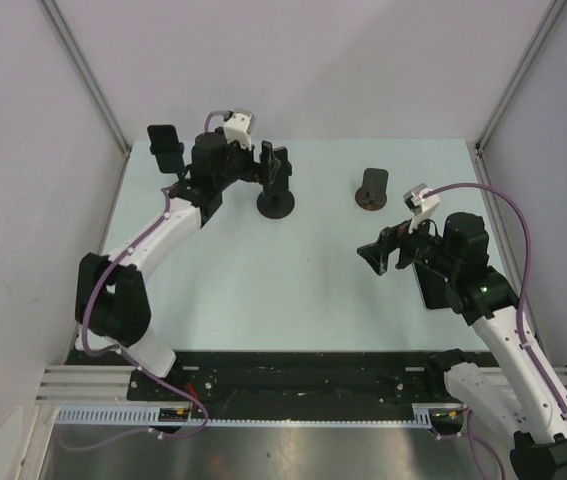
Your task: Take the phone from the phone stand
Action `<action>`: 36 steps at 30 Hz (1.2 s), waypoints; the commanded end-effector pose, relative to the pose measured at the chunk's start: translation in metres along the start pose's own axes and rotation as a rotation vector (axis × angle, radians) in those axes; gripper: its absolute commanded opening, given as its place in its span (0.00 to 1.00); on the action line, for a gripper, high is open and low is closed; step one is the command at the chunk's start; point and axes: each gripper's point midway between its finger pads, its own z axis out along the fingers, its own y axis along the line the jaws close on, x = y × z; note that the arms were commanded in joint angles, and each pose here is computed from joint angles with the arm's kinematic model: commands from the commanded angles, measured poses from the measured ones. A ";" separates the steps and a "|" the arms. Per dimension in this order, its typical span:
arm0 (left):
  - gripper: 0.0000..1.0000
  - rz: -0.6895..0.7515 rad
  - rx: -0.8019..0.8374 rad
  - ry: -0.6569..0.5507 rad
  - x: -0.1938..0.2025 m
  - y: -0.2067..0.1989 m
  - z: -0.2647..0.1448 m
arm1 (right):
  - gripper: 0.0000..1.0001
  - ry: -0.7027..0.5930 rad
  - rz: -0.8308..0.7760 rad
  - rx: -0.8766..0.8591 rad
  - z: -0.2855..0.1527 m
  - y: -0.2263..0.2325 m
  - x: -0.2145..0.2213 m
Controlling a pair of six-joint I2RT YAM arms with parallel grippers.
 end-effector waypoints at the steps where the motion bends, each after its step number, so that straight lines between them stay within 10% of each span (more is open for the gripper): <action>1: 0.97 0.053 0.114 -0.029 -0.022 0.003 0.021 | 1.00 -0.056 -0.044 0.005 -0.007 0.003 -0.011; 12: 0.74 0.062 0.389 0.013 -0.003 -0.020 0.049 | 1.00 -0.045 -0.050 0.017 -0.008 0.002 -0.005; 23: 0.01 0.073 0.469 0.007 -0.006 -0.036 0.031 | 0.99 -0.045 -0.072 0.034 -0.006 -0.002 -0.006; 36: 0.00 0.109 0.429 -0.048 -0.018 -0.084 -0.047 | 0.98 -0.072 -0.022 -0.019 0.006 0.005 -0.016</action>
